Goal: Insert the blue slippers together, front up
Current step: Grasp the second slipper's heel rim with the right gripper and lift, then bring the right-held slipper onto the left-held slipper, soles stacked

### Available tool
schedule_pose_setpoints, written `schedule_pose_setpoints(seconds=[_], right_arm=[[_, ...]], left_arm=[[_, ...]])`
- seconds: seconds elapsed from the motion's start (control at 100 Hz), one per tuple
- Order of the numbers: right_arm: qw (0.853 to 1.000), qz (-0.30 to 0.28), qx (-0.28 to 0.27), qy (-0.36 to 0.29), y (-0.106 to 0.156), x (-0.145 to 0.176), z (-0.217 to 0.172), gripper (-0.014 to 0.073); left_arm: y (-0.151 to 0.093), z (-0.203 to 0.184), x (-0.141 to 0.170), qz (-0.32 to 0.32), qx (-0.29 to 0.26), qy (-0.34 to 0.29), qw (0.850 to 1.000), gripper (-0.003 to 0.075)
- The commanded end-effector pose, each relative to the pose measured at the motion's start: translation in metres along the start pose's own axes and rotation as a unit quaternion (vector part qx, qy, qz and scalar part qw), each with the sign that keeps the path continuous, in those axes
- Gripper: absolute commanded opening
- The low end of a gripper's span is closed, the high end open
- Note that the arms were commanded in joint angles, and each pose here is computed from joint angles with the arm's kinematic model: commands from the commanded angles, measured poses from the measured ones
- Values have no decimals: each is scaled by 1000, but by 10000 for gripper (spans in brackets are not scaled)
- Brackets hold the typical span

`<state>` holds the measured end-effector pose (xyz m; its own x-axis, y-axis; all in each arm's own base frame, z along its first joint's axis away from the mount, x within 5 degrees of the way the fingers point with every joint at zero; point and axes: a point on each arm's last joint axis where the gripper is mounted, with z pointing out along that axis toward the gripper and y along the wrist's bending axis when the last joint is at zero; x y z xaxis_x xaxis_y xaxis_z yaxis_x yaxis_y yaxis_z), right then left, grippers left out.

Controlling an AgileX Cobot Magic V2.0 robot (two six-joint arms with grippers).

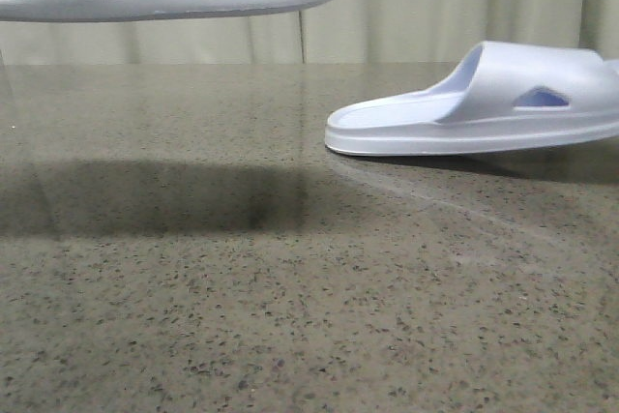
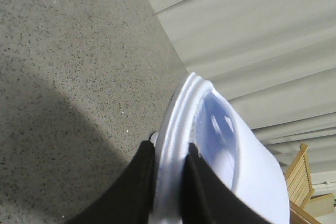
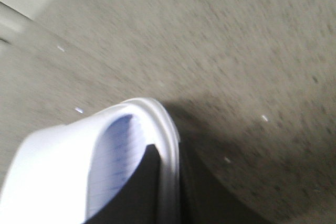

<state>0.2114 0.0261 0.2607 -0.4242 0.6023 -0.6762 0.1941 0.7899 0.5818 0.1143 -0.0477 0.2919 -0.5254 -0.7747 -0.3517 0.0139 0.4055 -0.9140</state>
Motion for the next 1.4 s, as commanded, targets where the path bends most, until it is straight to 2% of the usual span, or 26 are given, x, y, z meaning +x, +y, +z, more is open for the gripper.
schedule_pose_setpoints(seconds=[0.0, 0.26, 0.36, 0.57, 0.83, 1.08, 1.39], right_arm=[[993, -1, -61, -96, 24, -33, -22, -107], [972, -8, -144, -184, 60, -72, -82, -107], [970, -12, -159, -184, 69, -79, -103, -107], [974, -19, -167, -150, 74, -76, -133, -107], [982, -6, -175, -66, 72, -58, -147, -107], [972, -16, -233, -3, 82, -45, -152, -107], [973, -14, -228, 17, 78, -38, -146, -107]], left_arm=[[-13, -2, -5, -7, 23, -13, 1000, 16], [-13, -2, -5, -7, 23, -13, 1000, 16], [-13, -2, -5, -7, 23, -13, 1000, 16], [-13, -2, -5, -7, 23, -12, 1000, 16], [-14, -2, -3, -13, 28, -1, 1000, 16], [-15, -2, -2, -24, 34, 7, 999, 16], [-21, -3, 2, -69, 62, 31, 995, 16]])
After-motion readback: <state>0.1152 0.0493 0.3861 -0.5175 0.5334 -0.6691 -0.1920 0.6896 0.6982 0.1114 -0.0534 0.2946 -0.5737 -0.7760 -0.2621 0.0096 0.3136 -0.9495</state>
